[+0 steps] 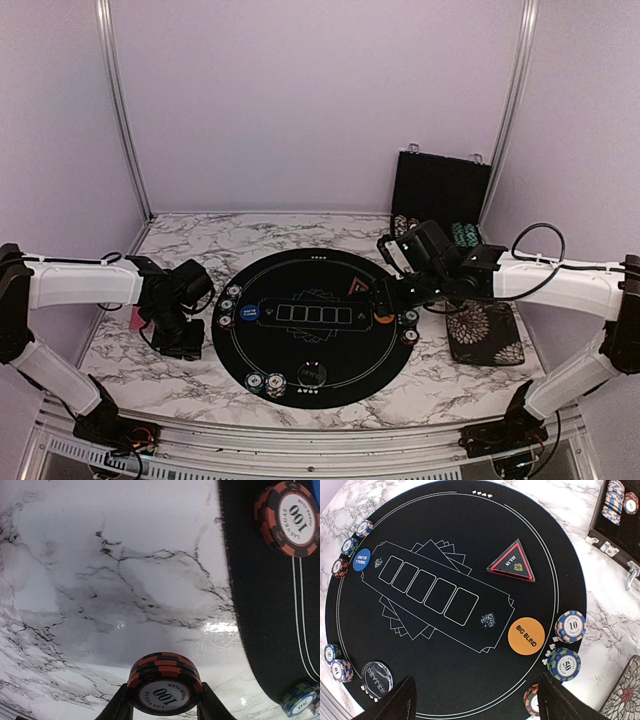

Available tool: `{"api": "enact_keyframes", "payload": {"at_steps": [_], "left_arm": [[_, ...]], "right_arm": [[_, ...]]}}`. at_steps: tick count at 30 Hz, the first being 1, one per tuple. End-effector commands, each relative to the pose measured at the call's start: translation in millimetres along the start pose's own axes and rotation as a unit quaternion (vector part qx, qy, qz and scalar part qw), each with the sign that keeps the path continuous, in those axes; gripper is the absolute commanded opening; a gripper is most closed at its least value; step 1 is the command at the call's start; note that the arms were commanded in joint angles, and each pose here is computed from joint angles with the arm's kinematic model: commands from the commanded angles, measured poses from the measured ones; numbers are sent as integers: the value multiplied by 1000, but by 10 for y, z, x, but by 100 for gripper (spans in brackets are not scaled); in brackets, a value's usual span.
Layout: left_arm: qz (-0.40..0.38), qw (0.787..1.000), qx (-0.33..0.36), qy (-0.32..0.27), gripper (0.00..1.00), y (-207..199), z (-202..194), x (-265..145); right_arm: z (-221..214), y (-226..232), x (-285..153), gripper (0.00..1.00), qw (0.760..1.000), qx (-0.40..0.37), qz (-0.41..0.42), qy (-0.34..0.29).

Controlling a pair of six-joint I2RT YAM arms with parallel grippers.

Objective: Distribute texas hold em gaming equipment
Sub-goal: Pick up the pile of poker chips from the center of the board.

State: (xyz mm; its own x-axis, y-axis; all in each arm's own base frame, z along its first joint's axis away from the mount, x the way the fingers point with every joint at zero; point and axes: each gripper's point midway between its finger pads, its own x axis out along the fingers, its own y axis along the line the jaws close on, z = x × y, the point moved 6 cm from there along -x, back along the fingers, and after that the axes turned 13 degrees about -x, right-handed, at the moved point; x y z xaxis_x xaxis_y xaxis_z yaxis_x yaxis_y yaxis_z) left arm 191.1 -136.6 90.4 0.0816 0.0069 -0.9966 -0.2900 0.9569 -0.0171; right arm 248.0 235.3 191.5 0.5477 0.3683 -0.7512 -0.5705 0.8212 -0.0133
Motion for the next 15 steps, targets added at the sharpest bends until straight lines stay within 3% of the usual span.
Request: {"api": "enact_keyframes", "payload": {"at_steps": [1,15], "left_arm": [[2,1000,16,-7,40,-90,-22,-140],[-26,995,98,-15,40,-703,-239,-478]], "right_arm": [[80,-55,-3,81,1000,3,-8,-13],[8,-126,27,81,1000,15,-18,-7]]}}
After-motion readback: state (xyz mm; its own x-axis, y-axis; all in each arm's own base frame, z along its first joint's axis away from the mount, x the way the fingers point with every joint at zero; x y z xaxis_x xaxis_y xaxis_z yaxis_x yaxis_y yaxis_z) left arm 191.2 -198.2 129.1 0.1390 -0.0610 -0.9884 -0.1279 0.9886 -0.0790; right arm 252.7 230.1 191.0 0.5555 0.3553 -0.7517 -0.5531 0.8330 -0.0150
